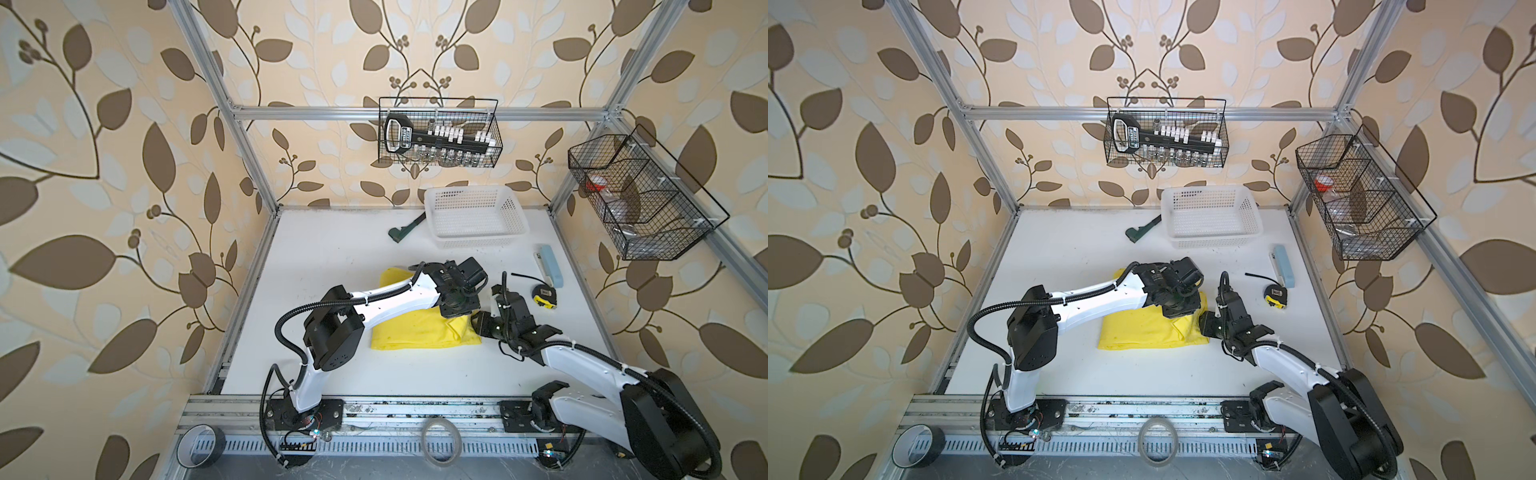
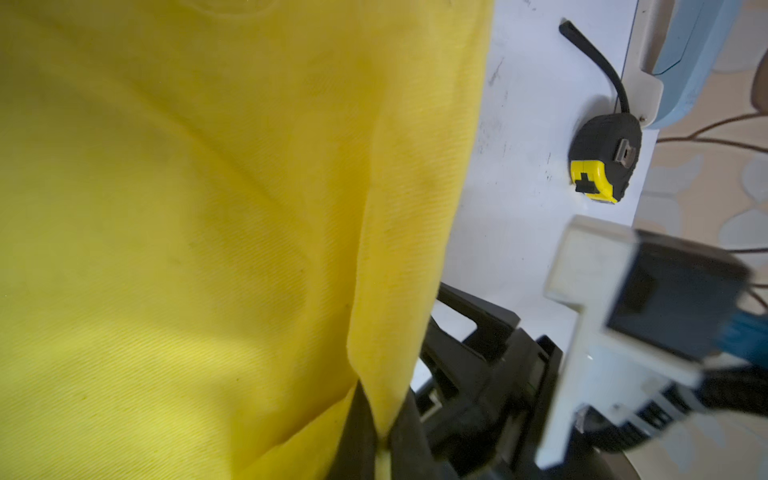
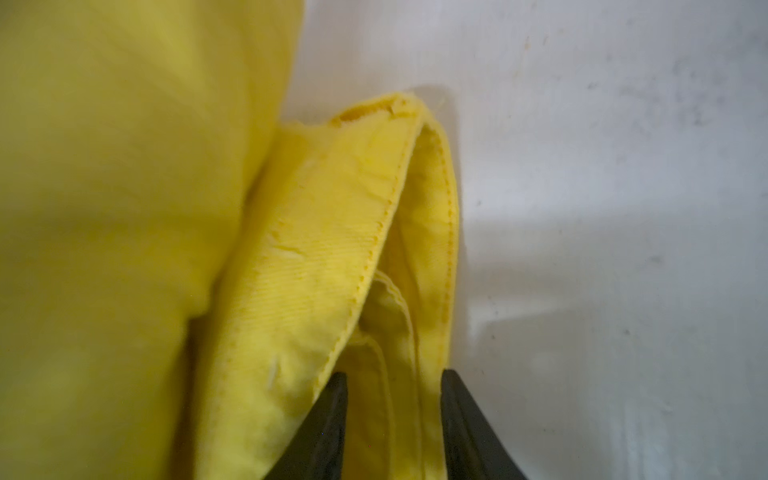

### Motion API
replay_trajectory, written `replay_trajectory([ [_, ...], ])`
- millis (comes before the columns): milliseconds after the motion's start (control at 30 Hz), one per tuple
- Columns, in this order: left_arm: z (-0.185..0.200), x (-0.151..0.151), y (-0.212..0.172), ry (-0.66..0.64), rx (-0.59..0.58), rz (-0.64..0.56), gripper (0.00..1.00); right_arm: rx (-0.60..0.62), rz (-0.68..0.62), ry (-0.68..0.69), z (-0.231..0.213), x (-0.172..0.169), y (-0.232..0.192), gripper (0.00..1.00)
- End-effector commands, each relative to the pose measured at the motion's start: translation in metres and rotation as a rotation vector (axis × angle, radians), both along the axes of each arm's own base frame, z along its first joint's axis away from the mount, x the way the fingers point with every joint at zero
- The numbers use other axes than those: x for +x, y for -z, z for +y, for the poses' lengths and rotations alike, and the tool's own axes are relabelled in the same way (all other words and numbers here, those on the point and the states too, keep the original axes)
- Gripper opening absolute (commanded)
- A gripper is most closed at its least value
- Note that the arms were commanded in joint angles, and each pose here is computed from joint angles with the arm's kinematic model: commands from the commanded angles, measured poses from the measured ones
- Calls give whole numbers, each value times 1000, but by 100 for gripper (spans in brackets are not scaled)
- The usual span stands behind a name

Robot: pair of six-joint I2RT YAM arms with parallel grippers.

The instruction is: Fold and stack the trousers

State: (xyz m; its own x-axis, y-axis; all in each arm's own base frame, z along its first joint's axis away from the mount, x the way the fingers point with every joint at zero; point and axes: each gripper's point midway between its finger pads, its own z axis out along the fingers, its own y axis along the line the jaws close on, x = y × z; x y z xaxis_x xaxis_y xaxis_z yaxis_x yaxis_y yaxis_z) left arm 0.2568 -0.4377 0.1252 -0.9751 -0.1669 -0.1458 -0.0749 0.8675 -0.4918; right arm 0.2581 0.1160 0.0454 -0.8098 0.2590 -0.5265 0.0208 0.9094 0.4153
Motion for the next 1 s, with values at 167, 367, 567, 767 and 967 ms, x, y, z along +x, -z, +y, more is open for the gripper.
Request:
replay_trajectory([
  [167, -17, -2, -2, -11, -60, -6, 27, 4, -54, 56, -24, -4, -47, 47],
  [367, -4, -9, -43, 46, -93, -66, 53, -16, -133, 75, -37, 3, -90, 45],
  [567, 61, -11, -70, 45, 16, -137, 56, 87, -169, -50, 5, 5, -110, 40],
  [767, 146, 21, -43, -40, 75, -103, 54, 67, -138, -137, 47, -5, -87, 37],
  [967, 167, 54, 1, -37, 124, -28, 52, 11, -31, -135, 48, -21, -28, 37],
])
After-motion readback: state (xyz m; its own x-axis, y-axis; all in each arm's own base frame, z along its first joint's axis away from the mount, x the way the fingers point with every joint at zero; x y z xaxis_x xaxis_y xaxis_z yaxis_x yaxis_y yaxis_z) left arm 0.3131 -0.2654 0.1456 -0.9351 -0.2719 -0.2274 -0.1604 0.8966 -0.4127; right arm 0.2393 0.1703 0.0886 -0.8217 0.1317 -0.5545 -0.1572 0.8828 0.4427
